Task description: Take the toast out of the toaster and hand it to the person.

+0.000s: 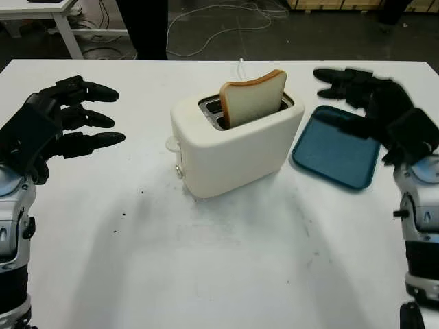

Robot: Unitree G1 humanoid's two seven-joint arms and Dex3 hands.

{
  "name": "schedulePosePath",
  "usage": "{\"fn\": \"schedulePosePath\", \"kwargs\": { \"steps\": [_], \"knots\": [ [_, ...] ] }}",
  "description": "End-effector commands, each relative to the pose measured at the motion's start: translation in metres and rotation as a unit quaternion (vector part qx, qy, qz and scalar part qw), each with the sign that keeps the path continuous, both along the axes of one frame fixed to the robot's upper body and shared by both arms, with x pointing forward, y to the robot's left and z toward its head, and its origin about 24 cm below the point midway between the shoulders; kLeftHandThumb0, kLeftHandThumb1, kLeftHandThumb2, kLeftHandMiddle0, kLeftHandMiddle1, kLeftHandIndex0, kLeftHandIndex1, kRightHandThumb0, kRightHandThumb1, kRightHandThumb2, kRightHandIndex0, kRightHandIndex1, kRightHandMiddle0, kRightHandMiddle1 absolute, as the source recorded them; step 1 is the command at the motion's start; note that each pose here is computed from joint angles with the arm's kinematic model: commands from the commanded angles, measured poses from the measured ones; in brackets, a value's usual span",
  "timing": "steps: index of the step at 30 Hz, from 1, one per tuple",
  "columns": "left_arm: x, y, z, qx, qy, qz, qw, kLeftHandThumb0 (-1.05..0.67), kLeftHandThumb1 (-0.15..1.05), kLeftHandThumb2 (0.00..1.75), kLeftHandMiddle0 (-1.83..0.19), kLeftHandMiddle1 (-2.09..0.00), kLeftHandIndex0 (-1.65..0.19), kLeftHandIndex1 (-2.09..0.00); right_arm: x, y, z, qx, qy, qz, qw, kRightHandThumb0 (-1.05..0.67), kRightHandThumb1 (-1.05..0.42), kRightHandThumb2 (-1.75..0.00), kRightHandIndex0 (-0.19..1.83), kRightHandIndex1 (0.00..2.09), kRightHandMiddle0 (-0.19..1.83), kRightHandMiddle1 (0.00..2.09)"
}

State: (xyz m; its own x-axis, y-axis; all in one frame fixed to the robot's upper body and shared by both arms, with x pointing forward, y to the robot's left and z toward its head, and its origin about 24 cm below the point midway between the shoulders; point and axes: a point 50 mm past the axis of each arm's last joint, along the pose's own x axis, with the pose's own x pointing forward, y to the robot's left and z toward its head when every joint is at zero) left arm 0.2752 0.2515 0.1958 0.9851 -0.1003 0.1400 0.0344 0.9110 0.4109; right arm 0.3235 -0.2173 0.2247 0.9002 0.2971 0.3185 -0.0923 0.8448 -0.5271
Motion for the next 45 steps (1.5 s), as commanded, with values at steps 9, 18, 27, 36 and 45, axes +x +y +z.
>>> {"fn": "schedulePosePath", "kwargs": {
  "steps": [9, 18, 27, 36, 45],
  "knots": [
    [-0.001, -0.001, -0.002, -0.004, 0.001, 0.005, 1.000, -0.99, 0.60, 0.00, -0.51, -1.00, -0.49, -0.84, 0.021, 0.041, 0.074, -0.112, -0.124, 0.070, 0.983, -0.49, -0.54, 0.00, 0.26, 1.13, 0.77, 0.11],
    [-0.002, -0.001, -0.004, -0.008, 0.001, 0.007, 1.000, -0.98, 0.60, 0.00, -0.50, -1.01, -0.49, -0.84, 0.036, 0.065, 0.080, -0.239, -0.097, 0.075, 0.963, -0.45, -0.51, -0.01, 0.32, 0.82, 0.71, 0.09],
    [-0.002, -0.002, -0.005, -0.009, 0.003, 0.005, 1.000, -0.97, 0.60, 0.00, -0.49, -1.01, -0.47, -0.84, 0.046, 0.079, 0.063, -0.383, -0.056, 0.103, 0.916, -0.72, -0.63, -0.01, 0.34, 0.71, 0.63, 0.02],
    [0.000, -0.003, -0.006, -0.009, 0.004, 0.003, 1.000, -0.98, 0.60, 0.00, -0.50, -1.01, -0.47, -0.85, 0.055, 0.083, 0.047, -0.409, -0.040, 0.132, 0.902, -0.72, -0.62, 0.00, 0.37, 0.63, 0.64, 0.01],
    [0.001, -0.005, -0.008, -0.014, 0.004, 0.003, 1.000, -0.97, 0.59, 0.00, -0.49, -1.03, -0.47, -0.87, 0.060, 0.085, 0.029, -0.401, -0.020, 0.128, 0.907, -0.66, -0.64, -0.01, 0.37, 0.63, 0.63, 0.01]
  ]
}}
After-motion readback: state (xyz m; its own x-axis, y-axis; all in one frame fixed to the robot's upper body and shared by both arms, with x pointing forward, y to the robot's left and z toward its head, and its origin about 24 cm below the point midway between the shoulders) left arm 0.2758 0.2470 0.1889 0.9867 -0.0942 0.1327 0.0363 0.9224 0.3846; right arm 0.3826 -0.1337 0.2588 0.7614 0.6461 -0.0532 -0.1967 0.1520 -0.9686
